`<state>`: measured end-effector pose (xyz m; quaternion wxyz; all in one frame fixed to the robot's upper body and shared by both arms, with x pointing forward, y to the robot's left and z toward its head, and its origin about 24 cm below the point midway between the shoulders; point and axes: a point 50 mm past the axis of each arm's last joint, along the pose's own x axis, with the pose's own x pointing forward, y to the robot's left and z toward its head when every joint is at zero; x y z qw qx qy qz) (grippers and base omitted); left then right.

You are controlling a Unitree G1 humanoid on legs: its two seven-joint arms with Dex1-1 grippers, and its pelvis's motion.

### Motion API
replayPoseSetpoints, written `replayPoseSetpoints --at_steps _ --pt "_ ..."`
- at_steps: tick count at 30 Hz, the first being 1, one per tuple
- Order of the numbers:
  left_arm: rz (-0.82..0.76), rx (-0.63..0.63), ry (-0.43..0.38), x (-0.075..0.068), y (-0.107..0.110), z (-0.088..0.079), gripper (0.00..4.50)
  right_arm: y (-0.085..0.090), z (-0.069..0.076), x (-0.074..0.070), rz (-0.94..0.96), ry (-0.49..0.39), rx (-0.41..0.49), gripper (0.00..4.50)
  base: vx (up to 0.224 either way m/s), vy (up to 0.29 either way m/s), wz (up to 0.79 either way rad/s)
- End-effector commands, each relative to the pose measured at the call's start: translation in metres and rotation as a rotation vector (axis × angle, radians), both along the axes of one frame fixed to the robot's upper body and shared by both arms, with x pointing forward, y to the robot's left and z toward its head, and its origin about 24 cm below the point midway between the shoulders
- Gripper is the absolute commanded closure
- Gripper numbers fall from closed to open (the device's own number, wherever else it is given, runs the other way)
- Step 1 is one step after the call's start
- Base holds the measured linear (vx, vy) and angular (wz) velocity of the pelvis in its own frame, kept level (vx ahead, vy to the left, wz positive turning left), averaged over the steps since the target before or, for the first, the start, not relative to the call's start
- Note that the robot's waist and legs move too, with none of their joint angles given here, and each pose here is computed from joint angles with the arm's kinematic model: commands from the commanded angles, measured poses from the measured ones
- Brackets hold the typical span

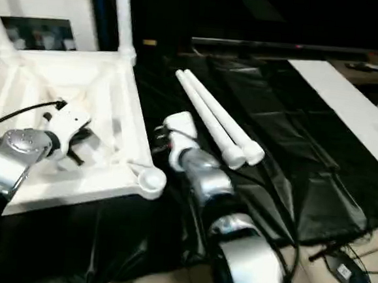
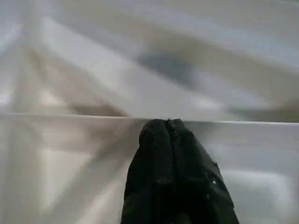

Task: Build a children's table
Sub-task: Rotate table base, then pick table leg

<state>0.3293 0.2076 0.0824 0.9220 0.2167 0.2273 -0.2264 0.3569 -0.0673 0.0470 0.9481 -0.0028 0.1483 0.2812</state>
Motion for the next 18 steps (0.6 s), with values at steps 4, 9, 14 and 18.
replayPoseSetpoints --at_steps 4,9,14,18 --pt "-0.088 -0.142 -0.062 -0.006 -0.018 0.015 4.30 -0.029 0.016 0.003 -0.041 -0.049 -0.022 3.59 0.000 0.000 0.00" --pt "-0.255 -0.266 -0.085 -0.020 -0.035 0.031 3.98 -0.065 0.029 0.013 -0.113 0.006 -0.124 3.28 0.000 0.000 0.00" --pt "-0.381 -0.295 -0.053 -0.033 -0.050 0.034 3.46 -0.086 0.033 0.019 -0.148 0.093 -0.175 2.81 0.000 0.000 0.00" --pt "-0.404 -0.318 -0.045 -0.035 -0.059 0.037 3.12 -0.089 0.037 0.022 -0.144 0.107 -0.153 2.37 0.000 0.000 0.00"
